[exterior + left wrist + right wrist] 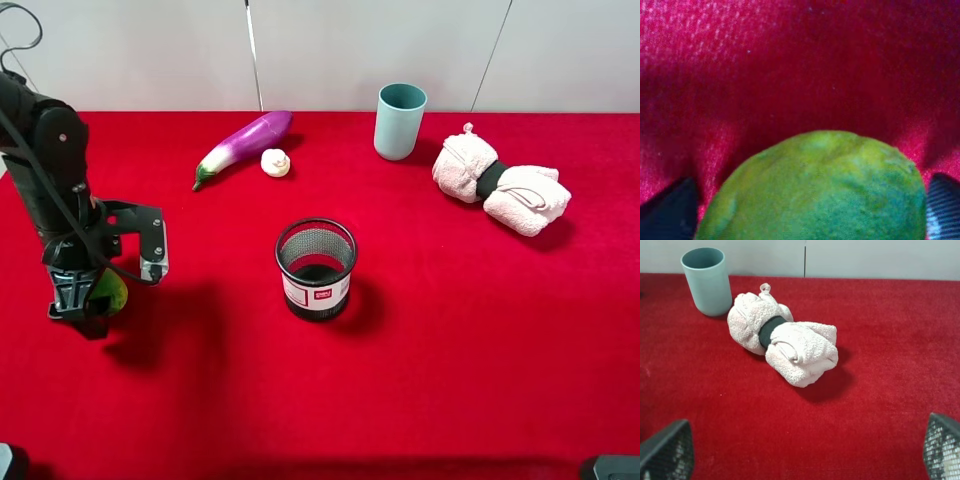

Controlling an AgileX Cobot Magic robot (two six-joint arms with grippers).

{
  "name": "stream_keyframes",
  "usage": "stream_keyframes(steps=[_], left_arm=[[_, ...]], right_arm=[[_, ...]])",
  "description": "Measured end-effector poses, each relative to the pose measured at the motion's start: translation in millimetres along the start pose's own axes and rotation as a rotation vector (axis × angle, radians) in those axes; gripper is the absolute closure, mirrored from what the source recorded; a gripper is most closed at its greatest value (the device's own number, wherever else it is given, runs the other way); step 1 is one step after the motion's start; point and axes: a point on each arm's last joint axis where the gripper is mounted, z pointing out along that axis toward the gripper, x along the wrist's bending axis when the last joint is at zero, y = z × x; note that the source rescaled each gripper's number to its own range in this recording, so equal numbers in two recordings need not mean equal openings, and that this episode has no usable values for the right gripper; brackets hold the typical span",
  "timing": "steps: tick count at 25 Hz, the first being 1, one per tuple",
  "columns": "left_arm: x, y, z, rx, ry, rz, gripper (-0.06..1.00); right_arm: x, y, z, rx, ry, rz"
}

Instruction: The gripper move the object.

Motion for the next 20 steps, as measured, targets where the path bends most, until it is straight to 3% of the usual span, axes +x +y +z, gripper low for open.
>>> stream_keyframes(steps=[2,3,20], left_arm=[[0.1,0.0,0.0,0.000,0.001,0.001,0.80],[0.2,-0.1,0.0,0.002,0.002,0.002,0.94],[0.2,-0.3,-1.0,0.000,0.006,0.003,0.94]], right_arm=[[0.0,0.0,0.0,0.000,0.000,0.000],[0.0,0.0,0.0,0.000,0.000,0.000],[0.0,0.0,0.0,0.000,0.000,0.000]])
